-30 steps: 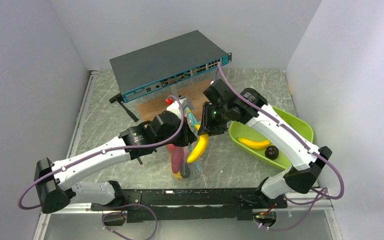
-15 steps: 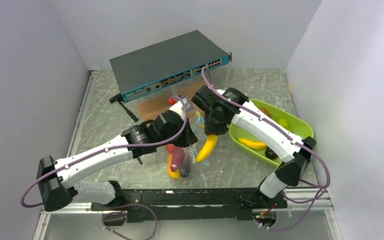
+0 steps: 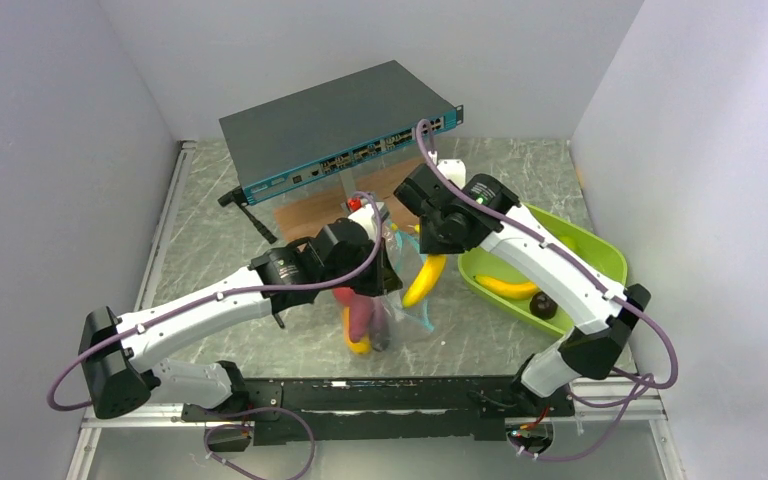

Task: Place the food in the zip-top bag and seal the zipper
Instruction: Place the fake fruit in the zipper food storage bag.

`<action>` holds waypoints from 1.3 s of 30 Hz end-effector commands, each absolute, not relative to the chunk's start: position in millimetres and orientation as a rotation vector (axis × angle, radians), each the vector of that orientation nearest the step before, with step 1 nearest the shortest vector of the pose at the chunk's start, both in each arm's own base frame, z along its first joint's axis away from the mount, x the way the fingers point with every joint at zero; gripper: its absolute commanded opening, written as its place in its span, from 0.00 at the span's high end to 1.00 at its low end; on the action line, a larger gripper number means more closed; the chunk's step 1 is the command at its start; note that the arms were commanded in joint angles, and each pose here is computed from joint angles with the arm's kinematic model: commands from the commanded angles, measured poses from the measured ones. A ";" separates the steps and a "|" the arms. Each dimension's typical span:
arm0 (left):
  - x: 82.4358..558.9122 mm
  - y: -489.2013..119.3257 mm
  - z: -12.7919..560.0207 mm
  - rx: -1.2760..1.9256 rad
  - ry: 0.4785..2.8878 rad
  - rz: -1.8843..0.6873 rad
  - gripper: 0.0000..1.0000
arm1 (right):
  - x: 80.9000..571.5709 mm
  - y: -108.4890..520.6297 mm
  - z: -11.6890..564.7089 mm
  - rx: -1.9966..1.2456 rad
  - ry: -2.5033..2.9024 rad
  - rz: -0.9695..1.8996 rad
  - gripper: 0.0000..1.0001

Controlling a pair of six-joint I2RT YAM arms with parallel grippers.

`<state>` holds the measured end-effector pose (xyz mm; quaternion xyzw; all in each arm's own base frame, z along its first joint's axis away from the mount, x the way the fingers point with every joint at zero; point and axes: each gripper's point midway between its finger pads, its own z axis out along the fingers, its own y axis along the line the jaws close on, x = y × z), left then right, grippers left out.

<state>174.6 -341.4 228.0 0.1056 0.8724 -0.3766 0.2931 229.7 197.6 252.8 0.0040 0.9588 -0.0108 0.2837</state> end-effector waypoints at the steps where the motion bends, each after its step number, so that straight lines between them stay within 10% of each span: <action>1: 170.3 -350.3 254.7 0.315 2.269 -1.087 1.00 | 245.6 209.3 273.2 0.011 2.415 0.027 1.00; 39: 193.3 -321.3 260.9 0.010 2.189 -1.008 1.00 | 190.2 223.4 257.9 -0.124 2.376 -0.051 1.00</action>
